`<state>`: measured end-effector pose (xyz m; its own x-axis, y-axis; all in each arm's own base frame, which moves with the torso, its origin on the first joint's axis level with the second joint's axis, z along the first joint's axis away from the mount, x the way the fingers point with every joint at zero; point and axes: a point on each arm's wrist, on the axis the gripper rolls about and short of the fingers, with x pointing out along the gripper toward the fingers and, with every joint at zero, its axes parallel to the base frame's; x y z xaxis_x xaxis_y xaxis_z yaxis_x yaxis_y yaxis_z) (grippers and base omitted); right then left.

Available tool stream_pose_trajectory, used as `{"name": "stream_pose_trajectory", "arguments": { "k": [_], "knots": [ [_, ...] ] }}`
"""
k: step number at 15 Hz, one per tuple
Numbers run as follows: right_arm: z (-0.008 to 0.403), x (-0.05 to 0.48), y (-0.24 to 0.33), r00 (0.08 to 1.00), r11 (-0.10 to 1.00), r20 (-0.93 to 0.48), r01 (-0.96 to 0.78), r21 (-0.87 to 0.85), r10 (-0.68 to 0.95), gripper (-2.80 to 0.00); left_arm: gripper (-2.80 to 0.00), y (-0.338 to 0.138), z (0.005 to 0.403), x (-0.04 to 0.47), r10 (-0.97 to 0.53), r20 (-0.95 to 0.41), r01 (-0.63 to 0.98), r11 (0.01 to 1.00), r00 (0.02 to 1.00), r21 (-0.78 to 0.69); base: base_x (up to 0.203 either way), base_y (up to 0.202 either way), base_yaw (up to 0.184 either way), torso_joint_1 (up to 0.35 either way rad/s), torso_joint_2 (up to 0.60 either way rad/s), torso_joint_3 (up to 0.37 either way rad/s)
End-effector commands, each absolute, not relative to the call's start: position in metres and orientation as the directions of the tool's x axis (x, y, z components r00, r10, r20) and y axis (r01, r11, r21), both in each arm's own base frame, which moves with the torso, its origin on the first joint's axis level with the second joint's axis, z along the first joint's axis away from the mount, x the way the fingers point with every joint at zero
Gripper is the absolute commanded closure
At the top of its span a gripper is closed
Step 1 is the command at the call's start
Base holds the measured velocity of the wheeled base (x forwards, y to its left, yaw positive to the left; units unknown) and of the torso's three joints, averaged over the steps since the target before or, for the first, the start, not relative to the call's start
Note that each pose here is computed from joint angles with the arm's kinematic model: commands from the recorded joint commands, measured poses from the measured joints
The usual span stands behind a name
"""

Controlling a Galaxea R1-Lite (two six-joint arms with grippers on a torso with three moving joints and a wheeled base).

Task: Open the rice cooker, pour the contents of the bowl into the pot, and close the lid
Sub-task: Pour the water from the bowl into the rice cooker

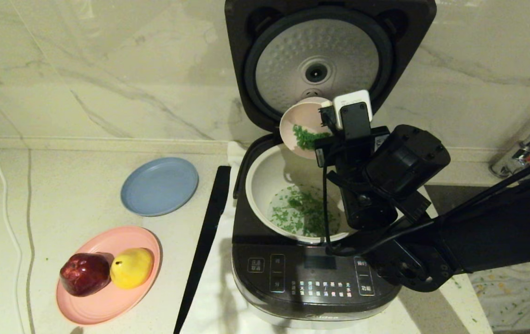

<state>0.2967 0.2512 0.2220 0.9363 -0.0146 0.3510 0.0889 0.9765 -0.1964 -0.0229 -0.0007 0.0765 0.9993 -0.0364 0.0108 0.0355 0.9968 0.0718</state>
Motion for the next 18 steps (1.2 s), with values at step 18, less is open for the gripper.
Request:
{"name": "stream_pose_trajectory", "arguments": {
  "k": [18],
  "knots": [
    [0.321,0.229,0.201,0.919,0.987,-0.372,-0.087,0.133,0.131,0.0,0.0,-0.001,0.075,-0.022,-0.037,0.006,0.036,0.997,0.999,0.072,0.0,0.0,0.0,0.0,0.0,0.0]
  ]
}}
